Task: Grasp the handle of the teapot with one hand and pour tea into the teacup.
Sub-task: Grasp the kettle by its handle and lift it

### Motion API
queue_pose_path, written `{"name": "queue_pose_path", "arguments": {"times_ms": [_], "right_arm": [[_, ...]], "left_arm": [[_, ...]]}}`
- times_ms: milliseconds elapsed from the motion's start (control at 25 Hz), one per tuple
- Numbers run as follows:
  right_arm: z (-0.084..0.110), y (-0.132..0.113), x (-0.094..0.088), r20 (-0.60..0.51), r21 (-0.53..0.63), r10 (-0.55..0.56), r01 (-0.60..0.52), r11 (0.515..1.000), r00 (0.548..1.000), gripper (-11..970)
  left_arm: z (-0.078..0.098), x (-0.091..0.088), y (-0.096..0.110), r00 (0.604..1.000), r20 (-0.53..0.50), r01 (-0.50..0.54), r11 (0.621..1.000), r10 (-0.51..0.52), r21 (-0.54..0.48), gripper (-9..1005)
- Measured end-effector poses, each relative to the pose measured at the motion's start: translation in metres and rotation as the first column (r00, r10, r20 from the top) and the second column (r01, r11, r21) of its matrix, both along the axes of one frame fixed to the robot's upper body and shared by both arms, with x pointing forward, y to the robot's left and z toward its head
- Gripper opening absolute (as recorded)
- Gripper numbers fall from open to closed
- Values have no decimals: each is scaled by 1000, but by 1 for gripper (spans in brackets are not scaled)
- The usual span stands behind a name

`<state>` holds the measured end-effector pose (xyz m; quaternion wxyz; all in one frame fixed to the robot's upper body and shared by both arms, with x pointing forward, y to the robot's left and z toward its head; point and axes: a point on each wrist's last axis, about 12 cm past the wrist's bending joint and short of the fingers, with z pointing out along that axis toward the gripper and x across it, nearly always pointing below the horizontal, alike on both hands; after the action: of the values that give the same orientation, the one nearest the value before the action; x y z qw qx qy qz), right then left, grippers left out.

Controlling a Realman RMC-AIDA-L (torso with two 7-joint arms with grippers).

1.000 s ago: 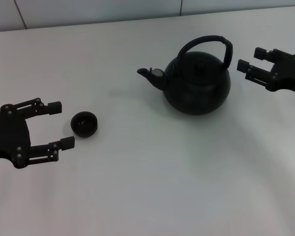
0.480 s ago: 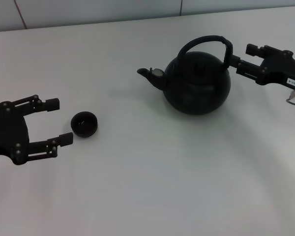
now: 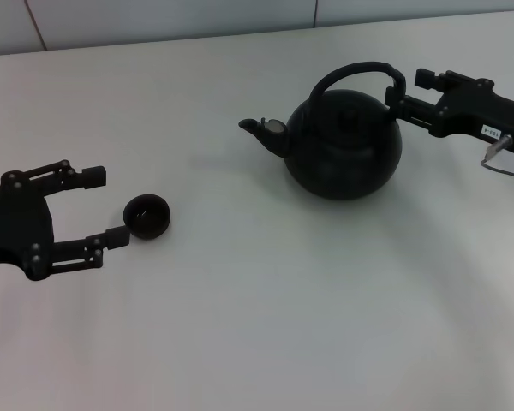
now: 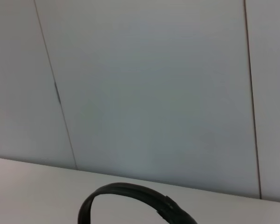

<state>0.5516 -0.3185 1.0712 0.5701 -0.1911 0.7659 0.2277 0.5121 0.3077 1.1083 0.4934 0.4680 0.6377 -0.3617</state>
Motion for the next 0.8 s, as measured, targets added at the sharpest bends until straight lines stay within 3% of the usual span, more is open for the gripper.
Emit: {"name": "queue_pose_path", "arguments": {"times_ms": [600,800], "right_arm": [[-8,4,-1,3,-49,22,-22,999,1000,575],[-10,5,-1,-5,-45,20,-20,999,1000,374]], "left_arm": [[0,1,0,1000,2,-6,1000,6,2,803],[0,1,0,1000,0,-7,1000,7,1,803]]}}
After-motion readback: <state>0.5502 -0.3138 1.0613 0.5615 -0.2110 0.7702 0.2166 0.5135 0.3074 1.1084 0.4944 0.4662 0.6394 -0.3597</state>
